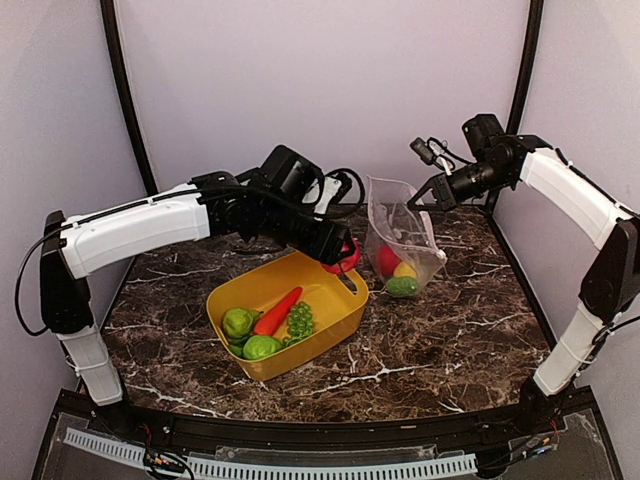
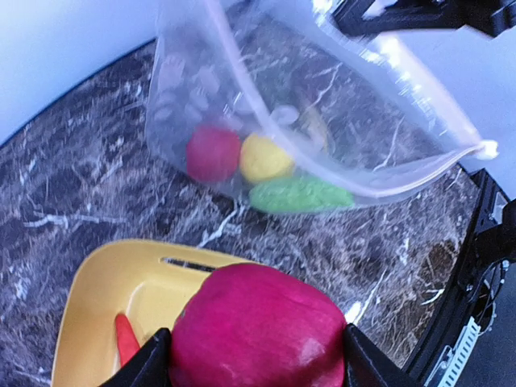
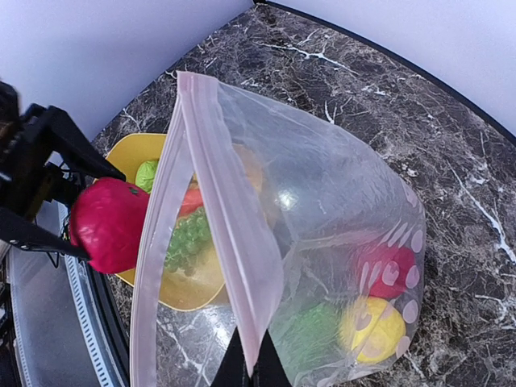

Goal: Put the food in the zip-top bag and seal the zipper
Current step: Pick up the fake fruit from the bin, then place the fake fruit in the zipper food storage bag.

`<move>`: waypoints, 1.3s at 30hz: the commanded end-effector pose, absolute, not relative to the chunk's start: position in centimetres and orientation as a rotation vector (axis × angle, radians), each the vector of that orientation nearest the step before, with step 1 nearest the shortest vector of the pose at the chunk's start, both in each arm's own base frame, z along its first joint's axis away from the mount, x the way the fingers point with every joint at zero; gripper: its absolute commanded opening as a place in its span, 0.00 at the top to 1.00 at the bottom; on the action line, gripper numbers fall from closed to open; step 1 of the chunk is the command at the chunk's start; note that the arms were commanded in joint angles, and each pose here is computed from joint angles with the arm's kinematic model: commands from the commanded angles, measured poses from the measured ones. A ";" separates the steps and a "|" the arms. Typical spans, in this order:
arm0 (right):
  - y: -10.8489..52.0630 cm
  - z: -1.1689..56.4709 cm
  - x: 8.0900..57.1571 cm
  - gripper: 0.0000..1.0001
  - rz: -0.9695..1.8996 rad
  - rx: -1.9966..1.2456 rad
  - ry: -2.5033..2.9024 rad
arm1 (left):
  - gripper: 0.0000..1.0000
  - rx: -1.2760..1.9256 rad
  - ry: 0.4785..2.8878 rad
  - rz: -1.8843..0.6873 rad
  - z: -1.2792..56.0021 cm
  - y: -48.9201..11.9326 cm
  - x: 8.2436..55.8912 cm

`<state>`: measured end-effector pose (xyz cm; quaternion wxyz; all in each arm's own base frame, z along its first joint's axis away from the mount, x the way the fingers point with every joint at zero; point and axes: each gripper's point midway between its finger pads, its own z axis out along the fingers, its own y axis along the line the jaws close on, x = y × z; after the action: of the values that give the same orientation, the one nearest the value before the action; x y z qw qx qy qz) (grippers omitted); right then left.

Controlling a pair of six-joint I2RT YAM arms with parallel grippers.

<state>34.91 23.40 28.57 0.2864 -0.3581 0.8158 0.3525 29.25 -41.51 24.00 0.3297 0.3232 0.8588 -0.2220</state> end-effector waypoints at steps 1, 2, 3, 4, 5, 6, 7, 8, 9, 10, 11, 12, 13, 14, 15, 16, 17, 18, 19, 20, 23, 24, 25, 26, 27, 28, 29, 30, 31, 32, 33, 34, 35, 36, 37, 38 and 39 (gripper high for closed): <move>24.1 29.4 34.7 1.00 0.920 -0.997 2.156 | 0.53 0.877 1.967 -0.634 31.7 -43.8 28.1; 24.3 29.3 34.6 1.00 0.920 -1.001 2.157 | 0.53 0.870 1.906 -0.665 33.3 -44.6 27.9; 24.4 29.3 34.6 1.00 0.921 -1.003 2.158 | 0.53 0.896 1.867 -0.694 34.0 -45.5 27.0; 24.5 29.3 34.6 1.00 0.921 -1.006 2.158 | 0.53 0.888 1.819 -0.726 35.2 -46.3 26.9; 24.6 29.3 34.6 1.00 0.923 -1.008 2.157 | 0.53 0.905 1.792 -0.752 35.7 -47.0 26.2; 24.7 29.3 34.5 1.00 0.922 -1.010 2.158 | 0.53 0.897 1.754 -0.777 36.7 -47.7 26.2; 24.7 29.4 34.5 1.00 0.922 -1.012 2.156 | 0.54 0.904 1.738 -0.795 36.9 -48.3 25.8; 24.7 29.4 34.5 1.00 0.923 -1.013 2.157 | 0.53 0.894 1.712 -0.812 37.5 -49.0 25.9; 24.8 29.5 34.4 1.00 0.923 -1.015 2.154 | 0.54 0.889 1.696 -0.821 38.1 -49.3 25.8; 24.8 29.6 34.4 1.00 0.923 -1.016 2.152 | 0.54 0.882 1.694 -0.819 37.8 -49.9 26.1; 24.7 29.8 34.3 1.00 0.925 -1.015 2.149 | 0.54 0.864 1.687 -0.811 38.1 -50.0 26.5; 24.8 30.0 34.2 1.00 0.928 -1.015 2.146 | 0.54 0.863 1.687 -0.802 37.7 -50.4 26.8; 24.8 30.2 34.1 1.00 0.934 -1.015 2.143 | 0.54 0.854 1.678 -0.794 37.9 -50.6 27.1; 24.8 30.4 34.0 1.00 0.936 -1.014 2.139 | 0.54 0.858 1.677 -0.770 37.2 -51.0 27.6; 24.8 30.7 33.9 1.00 0.939 -1.012 2.133 | 0.54 0.854 1.671 -0.761 37.3 -51.2 27.8; 24.8 30.8 33.8 1.00 0.939 -1.013 2.131 | 0.54 0.850 1.676 -0.729 36.6 -51.5 28.4; 24.7 31.0 33.8 1.00 0.938 -1.009 2.129 | 0.54 0.849 1.682 -0.709 35.9 -51.8 28.8; 24.7 31.2 33.8 1.00 0.933 -1.006 2.129 | 0.54 0.842 1.684 -0.681 35.7 -51.8 29.3; 24.6 31.4 33.9 1.00 0.925 -1.003 2.126 | 0.54 0.841 1.691 -0.664 35.1 -52.0 29.6; 24.6 31.5 33.9 1.00 0.918 -1.001 2.124 | 0.54 0.830 1.694 -0.640 34.8 -52.0 30.0; 24.4 31.8 33.9 1.00 0.906 -0.997 2.118 | 0.54 0.825 1.710 -0.587 33.4 -52.1 30.8; 24.4 31.9 33.8 1.00 0.905 -0.997 2.117 | 0.54 0.814 1.714 -0.559 33.1 -51.9 31.2; 24.4 32.0 33.9 1.00 0.906 -0.995 2.117 | 0.55 0.814 1.725 -0.541 32.5 -51.9 31.4; 24.5 32.1 33.9 1.00 0.908 -0.994 2.114 | 0.54 0.799 1.731 -0.516 32.3 -51.7 31.8; 24.5 32.1 33.9 1.00 0.911 -0.995 2.115 | 0.54 0.790 1.740 -0.503 31.9 -51.6 32.1; 24.6 32.1 33.9 1.00 0.917 -0.996 2.112 | 0.54 0.772 1.745 -0.486 31.8 -51.4 32.5; 24.6 32.2 33.8 1.00 0.923 -0.997 2.112 | 0.53 0.758 1.751 -0.483 31.5 -51.4 32.9; 24.7 32.2 33.8 1.00 0.930 -0.998 2.112 | 0.51 0.744 1.755 -0.475 31.5 -51.3 33.2; 24.7 32.2 33.8 1.00 0.934 -0.997 2.111 | 0.46 0.725 1.760 -0.469 31.3 -51.2 33.6; 24.8 32.2 33.9 1.00 0.937 -0.998 2.112 | 0.43 0.714 1.762 -0.466 31.2 -51.2 33.9; 24.8 32.2 33.9 1.00 0.940 -0.998 2.112 | 0.39 0.688 1.763 -0.461 31.3 -51.0 34.5; 24.8 32.2 33.9 1.00 0.941 -0.997 2.113 | 0.36 0.677 1.764 -0.458 31.2 -51.1 34.8; 24.8 32.2 33.9 1.00 0.943 -0.998 2.114 | 0.32 0.648 1.765 -0.457 31.3 -50.9 35.2; 24.8 32.3 33.8 1.00 0.944 -0.997 2.113 | 0.28 0.635 1.766 -0.459 31.3 -50.9 35.5; 24.8 32.3 33.8 1.00 0.944 -0.998 2.112 | 0.22 0.610 1.766 -0.460 31.4 -50.7 35.9; 24.8 32.3 33.8 1.00 0.943 -1.000 2.111 | 0.19 0.601 1.766 -0.459 31.4 -50.7 36.2; 24.8 32.3 33.8 1.00 0.941 -0.999 2.111 | 0.14 0.581 1.766 -0.454 31.5 -50.5 36.6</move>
<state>34.23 24.36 30.75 0.2948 -0.3717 0.8089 0.3473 34.62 -51.30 29.23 0.5462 0.2995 0.7586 -0.1912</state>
